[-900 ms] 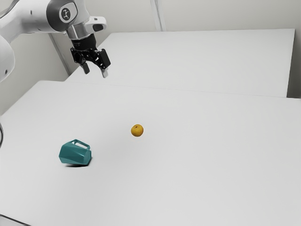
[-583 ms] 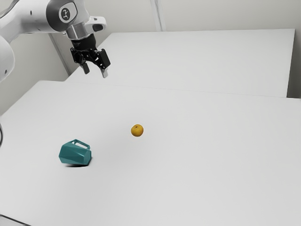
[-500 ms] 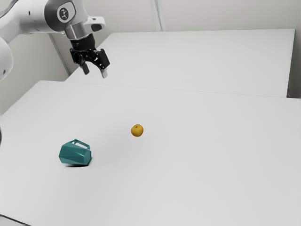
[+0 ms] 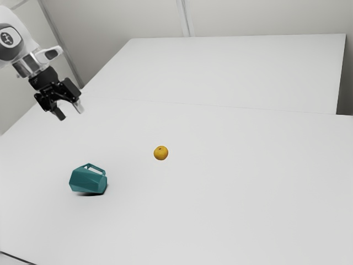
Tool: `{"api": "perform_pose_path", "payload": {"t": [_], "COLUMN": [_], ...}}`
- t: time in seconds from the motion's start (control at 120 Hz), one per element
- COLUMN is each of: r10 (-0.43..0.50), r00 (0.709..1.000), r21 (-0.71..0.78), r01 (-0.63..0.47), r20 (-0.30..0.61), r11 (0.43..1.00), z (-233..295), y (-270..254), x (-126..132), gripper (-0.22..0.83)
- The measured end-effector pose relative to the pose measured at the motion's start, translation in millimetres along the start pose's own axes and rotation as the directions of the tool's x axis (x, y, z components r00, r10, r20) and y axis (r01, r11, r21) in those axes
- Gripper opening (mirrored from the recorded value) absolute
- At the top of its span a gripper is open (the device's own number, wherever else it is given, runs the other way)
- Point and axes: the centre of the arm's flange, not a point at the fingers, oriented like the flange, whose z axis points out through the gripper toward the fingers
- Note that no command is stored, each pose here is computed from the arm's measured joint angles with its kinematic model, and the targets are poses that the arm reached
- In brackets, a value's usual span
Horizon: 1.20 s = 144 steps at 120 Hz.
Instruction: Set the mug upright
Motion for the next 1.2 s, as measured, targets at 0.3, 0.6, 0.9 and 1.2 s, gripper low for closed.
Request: {"api": "perform_pose_path", "payload": {"t": [0.3, 0.6, 0.9, 1.2], "r10": [-0.004, -0.024, 0.005, 0.021], "r00": [1.000, 0.997, 0.998, 1.000], "r21": [-0.152, -0.260, -0.340, -0.426], "r01": [0.006, 0.042, 0.014, -0.024], "r20": [0.019, 0.072, 0.055, -0.012], "r11": [0.988, 0.965, 0.940, 0.904], "z": [24.1, 84.4, 139.9, 188.6], "y": [-77.1, -163.3, -202.2, -216.9], "x": [-6.5, -2.5, -1.3, 1.8], "gripper": [0.62, 0.62, 0.62, 0.62]}}
